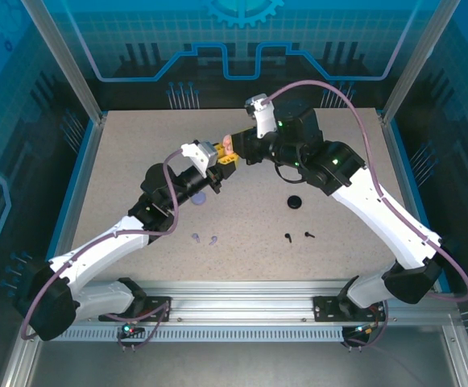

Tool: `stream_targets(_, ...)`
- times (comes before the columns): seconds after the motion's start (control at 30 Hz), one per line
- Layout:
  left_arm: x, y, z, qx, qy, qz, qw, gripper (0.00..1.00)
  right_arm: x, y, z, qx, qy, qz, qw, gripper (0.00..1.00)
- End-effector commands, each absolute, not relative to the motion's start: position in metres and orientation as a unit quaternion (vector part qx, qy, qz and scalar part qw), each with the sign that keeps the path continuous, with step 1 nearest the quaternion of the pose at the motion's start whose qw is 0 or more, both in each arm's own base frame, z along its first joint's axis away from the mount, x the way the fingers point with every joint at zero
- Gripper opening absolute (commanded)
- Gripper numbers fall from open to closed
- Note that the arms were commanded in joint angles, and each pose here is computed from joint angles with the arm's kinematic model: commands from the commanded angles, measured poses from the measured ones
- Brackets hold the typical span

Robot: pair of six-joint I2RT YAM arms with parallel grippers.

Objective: Insert the wireless bluetooth earbuds into the charging case

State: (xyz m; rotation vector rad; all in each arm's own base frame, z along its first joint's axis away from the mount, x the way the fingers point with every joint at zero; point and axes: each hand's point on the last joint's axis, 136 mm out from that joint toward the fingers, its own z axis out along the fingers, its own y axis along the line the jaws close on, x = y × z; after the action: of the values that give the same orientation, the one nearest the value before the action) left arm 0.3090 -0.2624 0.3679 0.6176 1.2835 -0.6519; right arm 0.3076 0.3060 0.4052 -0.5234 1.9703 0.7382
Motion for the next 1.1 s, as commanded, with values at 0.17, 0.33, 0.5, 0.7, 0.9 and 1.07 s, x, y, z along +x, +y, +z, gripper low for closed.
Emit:
stream_targets(0.17, 0.3, -0.263, 0.398, 0.276, 0.54, -0.308, 0.733, 0.0, 0.306, 0.3, 0.403, -0.197, 0.806, 0.296, 0.474, 0.18)
stream_targets(0.33, 0.3, -0.264, 0.398, 0.277, 0.54, -0.309, 0.732, 0.0, 0.305, 0.296, 0.413, -0.183, 0.796, 0.313, 0.485, 0.17)
stream_targets(0.5, 0.3, -0.264, 0.398, 0.276, 0.539, -0.31, 0.733, 0.0, 0.302, 0.296, 0.421, -0.184, 0.789, 0.324, 0.488, 0.17)
stream_targets(0.7, 0.301, -0.265, 0.399, 0.275, 0.539, -0.31, 0.733, 0.0, 0.299, 0.301, 0.409, -0.197, 0.801, 0.322, 0.464, 0.16)
stream_targets(0.9, 0.3, -0.264, 0.402, 0.276, 0.536, -0.308, 0.737, 0.0, 0.297, 0.299, 0.388, -0.201, 0.817, 0.311, 0.442, 0.16)
stream_targets(1.07, 0.301, -0.265, 0.401, 0.276, 0.537, -0.309, 0.735, 0.0, 0.296, 0.296, 0.383, -0.197, 0.822, 0.306, 0.439, 0.27)
